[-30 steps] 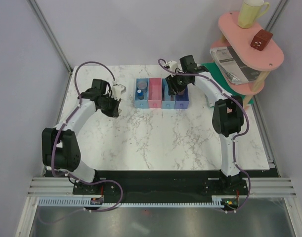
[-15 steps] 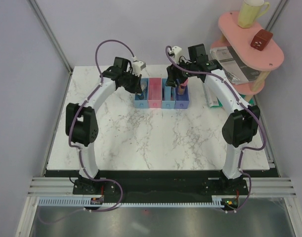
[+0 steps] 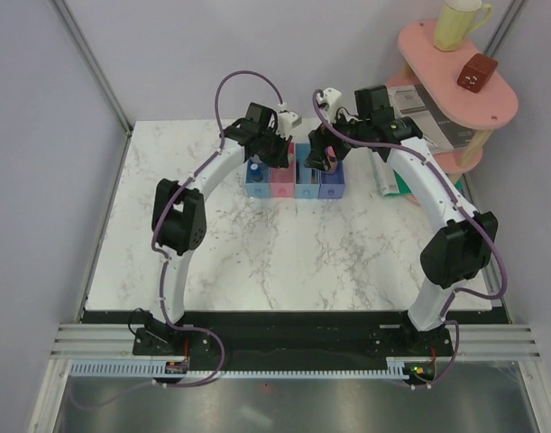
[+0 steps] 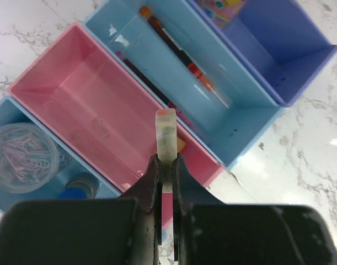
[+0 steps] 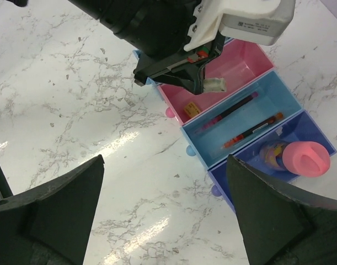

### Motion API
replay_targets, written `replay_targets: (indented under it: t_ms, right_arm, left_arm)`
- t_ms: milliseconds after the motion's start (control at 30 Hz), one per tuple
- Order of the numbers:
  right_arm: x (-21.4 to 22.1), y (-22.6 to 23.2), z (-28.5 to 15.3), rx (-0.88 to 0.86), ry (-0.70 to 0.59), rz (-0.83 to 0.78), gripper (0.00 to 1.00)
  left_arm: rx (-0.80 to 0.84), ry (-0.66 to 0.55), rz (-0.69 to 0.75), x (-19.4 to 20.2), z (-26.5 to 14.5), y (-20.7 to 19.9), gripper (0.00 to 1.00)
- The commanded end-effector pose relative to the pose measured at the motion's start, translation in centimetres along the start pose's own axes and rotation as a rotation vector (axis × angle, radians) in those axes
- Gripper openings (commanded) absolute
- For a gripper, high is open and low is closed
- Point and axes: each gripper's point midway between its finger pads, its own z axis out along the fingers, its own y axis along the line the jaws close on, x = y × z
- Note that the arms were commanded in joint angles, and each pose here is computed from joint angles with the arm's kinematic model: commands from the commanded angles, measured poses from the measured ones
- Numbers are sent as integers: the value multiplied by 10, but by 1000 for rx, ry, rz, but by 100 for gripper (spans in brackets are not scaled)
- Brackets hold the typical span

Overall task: Sort the stationery into containers
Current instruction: Place the stationery in the storage box, then reset both arms

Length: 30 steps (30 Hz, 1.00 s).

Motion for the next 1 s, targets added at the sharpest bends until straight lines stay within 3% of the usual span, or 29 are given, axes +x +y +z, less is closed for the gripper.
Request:
replay_targets:
  t_ms: [0, 200, 433, 600, 833, 967]
  right_arm:
    - [-24, 7, -20, 12, -74, -60, 98]
    - [-32, 8, -26, 15, -94, -58, 98]
    - [-29, 6, -30, 34, -88, -65, 98]
    - [-27, 8, -39, 49, -96, -58, 98]
    - [-21, -1, -63, 164, -101, -41, 98]
    - [-19, -2, -87, 247, -110, -48, 98]
  left_arm:
    - [-90, -2, 0, -3, 13, 17, 2]
    - [-142, 38, 23, 12, 29, 29, 2]
    - [-142, 25, 43, 5, 26, 27, 58]
    - [-128, -4, 46, -6, 9, 20, 84]
    - [-74, -106, 66, -41, -55, -12, 94]
    - [-48, -219, 121, -69, -131, -44, 95]
